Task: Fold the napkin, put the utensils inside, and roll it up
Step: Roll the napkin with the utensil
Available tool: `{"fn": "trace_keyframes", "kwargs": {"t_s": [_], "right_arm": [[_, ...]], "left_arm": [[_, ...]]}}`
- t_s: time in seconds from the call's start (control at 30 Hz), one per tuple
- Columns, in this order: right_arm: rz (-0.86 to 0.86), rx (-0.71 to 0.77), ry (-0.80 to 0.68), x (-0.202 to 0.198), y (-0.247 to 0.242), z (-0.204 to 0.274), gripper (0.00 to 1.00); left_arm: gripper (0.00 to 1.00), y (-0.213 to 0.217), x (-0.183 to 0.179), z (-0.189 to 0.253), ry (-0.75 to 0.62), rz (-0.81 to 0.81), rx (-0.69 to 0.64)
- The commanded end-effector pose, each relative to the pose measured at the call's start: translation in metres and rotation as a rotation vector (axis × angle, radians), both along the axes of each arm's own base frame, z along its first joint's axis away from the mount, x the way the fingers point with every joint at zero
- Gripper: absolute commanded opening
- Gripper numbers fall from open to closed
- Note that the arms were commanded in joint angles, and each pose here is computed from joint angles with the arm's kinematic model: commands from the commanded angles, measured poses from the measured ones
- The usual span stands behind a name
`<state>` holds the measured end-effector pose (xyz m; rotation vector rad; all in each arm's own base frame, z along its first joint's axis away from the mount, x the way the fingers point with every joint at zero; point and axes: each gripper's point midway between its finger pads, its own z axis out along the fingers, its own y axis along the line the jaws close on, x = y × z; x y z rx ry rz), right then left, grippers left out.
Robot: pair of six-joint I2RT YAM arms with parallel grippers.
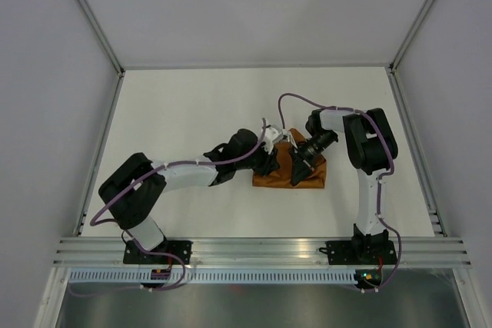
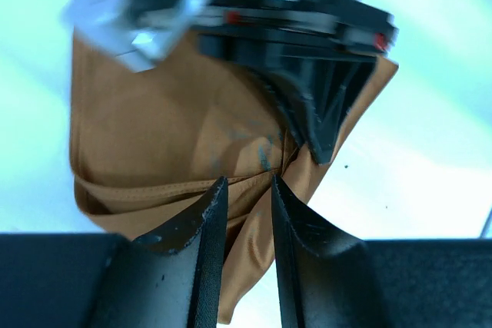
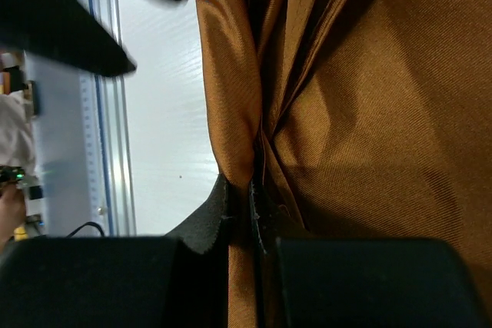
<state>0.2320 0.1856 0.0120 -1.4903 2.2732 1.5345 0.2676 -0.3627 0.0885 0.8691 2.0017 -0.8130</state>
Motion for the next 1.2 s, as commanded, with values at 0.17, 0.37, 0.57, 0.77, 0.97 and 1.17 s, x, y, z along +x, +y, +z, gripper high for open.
{"fn": "trace_keyframes", "kwargs": {"t_s": [0.17, 0.37, 0.57, 0.77, 0.97, 1.17], "right_arm": [[0.109, -0.144, -0.049, 0.002, -0.028, -0.044, 0.01], [0.098, -0.141, -0.034, 0.003, -0.027, -0.045, 0.00], [0.089, -0.138, -0.023, 0.004, -0.027, -0.045, 0.00], [0.087, -0.138, -0.020, 0.005, -0.027, -0.045, 0.00], [0.084, -0.141, -0.015, 0.005, -0.027, -0.045, 0.01], [0.083, -0.142, -0.012, 0.005, -0.027, -0.045, 0.01]], "left_arm": [[0.40, -0.018, -0.016, -0.017, -0.278, -0.246, 0.214], [0.42, -0.019, -0.039, -0.037, -0.260, -0.417, 0.289], [0.42, -0.027, -0.053, -0.038, -0.247, -0.492, 0.267], [0.43, -0.040, -0.065, -0.039, -0.228, -0.558, 0.241], [0.43, -0.050, -0.072, -0.052, -0.231, -0.597, 0.260], [0.43, -0.055, -0.062, -0.059, -0.259, -0.578, 0.273]]}}
